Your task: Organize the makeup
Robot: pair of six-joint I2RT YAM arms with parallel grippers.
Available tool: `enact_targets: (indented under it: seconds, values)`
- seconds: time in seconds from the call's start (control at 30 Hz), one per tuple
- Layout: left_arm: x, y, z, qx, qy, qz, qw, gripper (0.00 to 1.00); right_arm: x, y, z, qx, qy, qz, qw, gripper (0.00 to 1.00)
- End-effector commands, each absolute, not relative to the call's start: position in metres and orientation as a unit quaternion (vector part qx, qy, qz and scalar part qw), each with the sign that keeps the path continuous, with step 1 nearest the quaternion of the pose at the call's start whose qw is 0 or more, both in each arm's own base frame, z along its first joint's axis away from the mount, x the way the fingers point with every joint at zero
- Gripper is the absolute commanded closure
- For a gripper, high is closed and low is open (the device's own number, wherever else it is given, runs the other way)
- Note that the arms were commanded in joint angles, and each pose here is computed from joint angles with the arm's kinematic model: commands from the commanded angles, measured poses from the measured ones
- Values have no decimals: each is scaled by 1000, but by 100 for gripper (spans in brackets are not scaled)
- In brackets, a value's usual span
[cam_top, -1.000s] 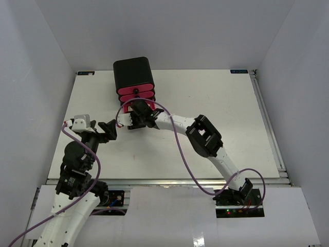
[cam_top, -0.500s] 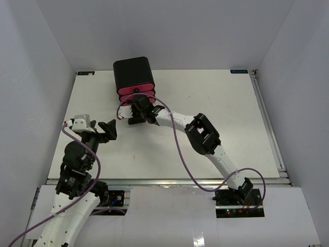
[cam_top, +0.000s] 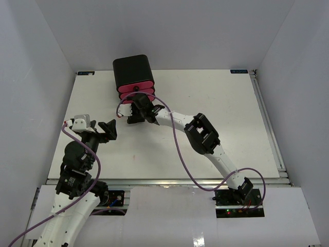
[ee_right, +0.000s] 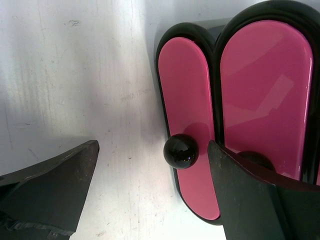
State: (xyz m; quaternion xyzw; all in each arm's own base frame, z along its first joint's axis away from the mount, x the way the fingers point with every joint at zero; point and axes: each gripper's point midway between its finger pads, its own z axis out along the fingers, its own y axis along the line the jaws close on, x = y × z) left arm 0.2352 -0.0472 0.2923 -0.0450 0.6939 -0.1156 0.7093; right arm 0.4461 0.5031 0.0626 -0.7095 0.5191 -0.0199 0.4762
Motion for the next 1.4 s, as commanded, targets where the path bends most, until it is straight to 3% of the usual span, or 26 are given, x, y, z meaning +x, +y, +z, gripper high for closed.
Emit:
enact_targets:
  seconds: [0.0, 0.13, 0.37, 0.47, 0.6, 0.7, 1.03, 1.37]
  values:
    - [238, -47, 287, -46, 698, -111, 706, 2, 394, 504, 79, -735, 521, 98, 424, 10]
    - [238, -49, 289, -40, 697, -116, 707, 2, 342, 494, 129, -726, 516, 194, 411, 10]
    - [238, -65, 287, -8, 696, -144, 704, 2, 309, 430, 193, -689, 545, 211, 429, 10]
    - [239, -87, 280, 36, 701, -180, 689, 2, 318, 380, 220, -635, 593, 194, 455, 10]
    - [237, -121, 270, 101, 707, -245, 656, 2, 328, 281, 248, -507, 666, 249, 487, 10]
    - [237, -139, 261, 130, 715, -279, 628, 2, 341, 187, 282, -391, 705, 223, 548, 10]
    - [247, -167, 247, 171, 740, -321, 565, 2, 296, 60, 238, -150, 763, 76, 624, 10]
    - [242, -157, 238, 149, 744, -309, 573, 2, 289, 28, 203, -59, 784, 79, 613, 10]
